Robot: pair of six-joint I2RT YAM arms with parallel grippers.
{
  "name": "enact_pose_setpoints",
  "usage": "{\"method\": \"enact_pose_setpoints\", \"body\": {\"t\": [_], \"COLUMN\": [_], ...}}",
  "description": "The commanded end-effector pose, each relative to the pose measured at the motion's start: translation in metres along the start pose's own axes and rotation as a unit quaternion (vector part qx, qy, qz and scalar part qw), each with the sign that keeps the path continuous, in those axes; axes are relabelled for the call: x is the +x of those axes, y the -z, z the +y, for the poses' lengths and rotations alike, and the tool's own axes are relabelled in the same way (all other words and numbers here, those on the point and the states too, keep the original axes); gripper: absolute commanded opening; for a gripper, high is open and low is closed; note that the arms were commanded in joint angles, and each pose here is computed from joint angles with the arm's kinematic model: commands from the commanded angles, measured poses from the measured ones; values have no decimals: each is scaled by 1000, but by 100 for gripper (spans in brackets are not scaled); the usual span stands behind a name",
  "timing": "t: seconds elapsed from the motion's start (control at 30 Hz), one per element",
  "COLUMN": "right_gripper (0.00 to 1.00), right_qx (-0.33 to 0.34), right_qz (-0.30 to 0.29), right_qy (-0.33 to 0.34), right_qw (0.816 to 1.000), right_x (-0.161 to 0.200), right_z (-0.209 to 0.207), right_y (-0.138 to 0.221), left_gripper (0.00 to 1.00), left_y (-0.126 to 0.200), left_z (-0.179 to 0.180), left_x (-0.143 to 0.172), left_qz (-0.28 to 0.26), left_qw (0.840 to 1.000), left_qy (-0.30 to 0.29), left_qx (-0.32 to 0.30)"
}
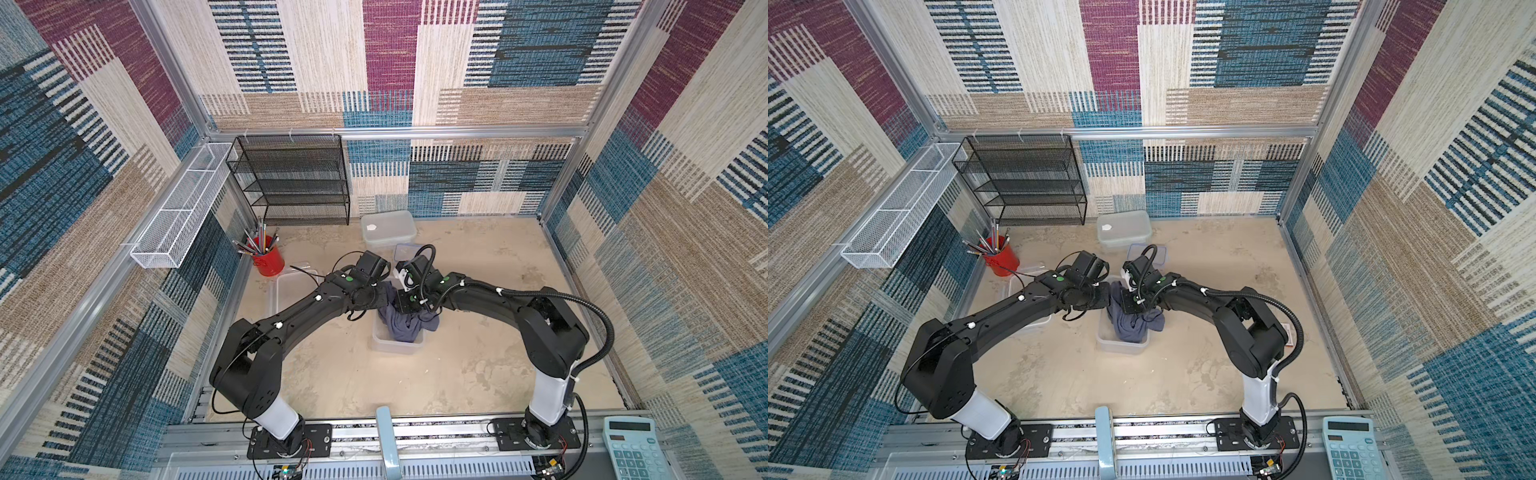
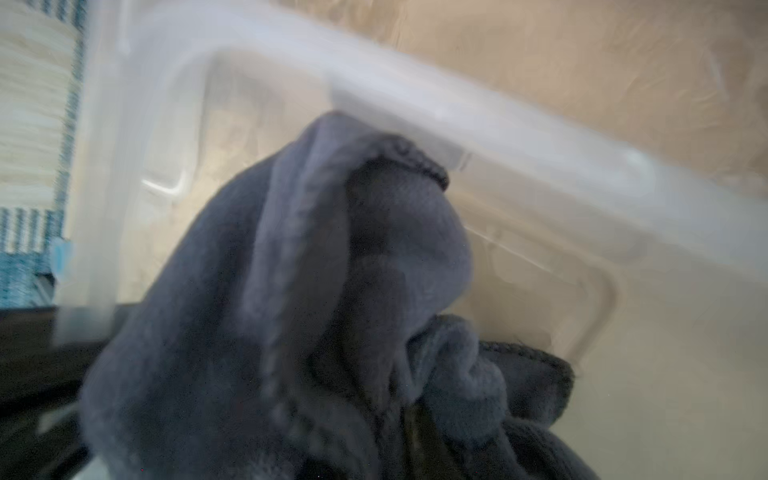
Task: Wipe the insides of the lunch boxes
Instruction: Wipe the dirt inside the lunch box.
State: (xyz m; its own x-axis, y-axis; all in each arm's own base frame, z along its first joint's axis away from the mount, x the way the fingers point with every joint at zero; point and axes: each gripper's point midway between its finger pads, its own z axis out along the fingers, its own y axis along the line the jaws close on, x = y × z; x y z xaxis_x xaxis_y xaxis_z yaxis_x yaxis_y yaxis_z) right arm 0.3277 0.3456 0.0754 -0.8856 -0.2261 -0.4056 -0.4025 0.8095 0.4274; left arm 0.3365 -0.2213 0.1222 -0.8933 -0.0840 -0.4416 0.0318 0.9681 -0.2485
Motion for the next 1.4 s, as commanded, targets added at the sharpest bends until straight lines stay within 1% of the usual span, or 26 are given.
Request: {"method": "enact_pose_setpoints", "body": {"t": [0.0,0.17,0.3,0.37,0.43,0.5,0.53,0.6,0.67,0.7,0.73,0.8,1.0,1.07,1.13,1.17,1.27,1.33,1.37], "right_gripper": [23,24,24,20,13,2,0,0,0,5,19,35,60,63,64,64,70,71,68], "right_qx": [12,6,22,22,18,12,4,-15,-14,0,14,31,33,34,36,32,31,35,34], "right_qz": [75,120,151,163,175,187,193,202,205,201,194,176,135,128,133,127,135,141,142], "right_qy": [19,29,47,51,53,52,49,49,56,59,67,78,107,113,115,118,122,121,119], "right_qw": [997,992,987,985,983,981,980,978,977,978,979,981,985,985,984,984,983,982,982], "right_x": [35,59,77,84,92,101,105,110,110,106,100,85,44,36,37,30,33,39,40], "right_z": [-2,2,1,2,4,5,7,14,16,13,11,12,32,36,35,41,40,36,36], "right_y": [-16,-29,-33,-34,-35,-36,-36,-37,-34,-33,-30,-25,-7,-2,-1,2,3,3,2], "left_gripper": [0,0,0,0,0,0,0,0,0,0,0,0,0,0,0,0,0,0,0], "left_y": [0,-11,-24,-27,-27,-24,-23,-21,-19,-18,-17,-15,-4,-3,-3,-3,-3,-3,-2], "left_z": [-23,-30,-37,-42,-48,-54,-58,-63,-67,-68,-67,-65,-56,-53,-50,-49,-45,-42,-40], "left_x": [-11,2,19,24,29,29,30,30,30,30,30,30,32,33,35,36,38,38,38], "left_qz": [-20,-8,8,14,18,14,14,17,22,24,26,27,24,25,27,28,31,30,27], "left_qw": [998,996,991,987,982,977,974,970,968,968,969,972,977,978,980,980,981,983,984], "left_qy": [10,20,27,32,37,43,45,47,43,40,35,27,7,3,2,2,3,5,5], "left_qx": [54,92,134,157,182,208,221,240,247,246,242,233,212,205,199,196,189,180,173]}}
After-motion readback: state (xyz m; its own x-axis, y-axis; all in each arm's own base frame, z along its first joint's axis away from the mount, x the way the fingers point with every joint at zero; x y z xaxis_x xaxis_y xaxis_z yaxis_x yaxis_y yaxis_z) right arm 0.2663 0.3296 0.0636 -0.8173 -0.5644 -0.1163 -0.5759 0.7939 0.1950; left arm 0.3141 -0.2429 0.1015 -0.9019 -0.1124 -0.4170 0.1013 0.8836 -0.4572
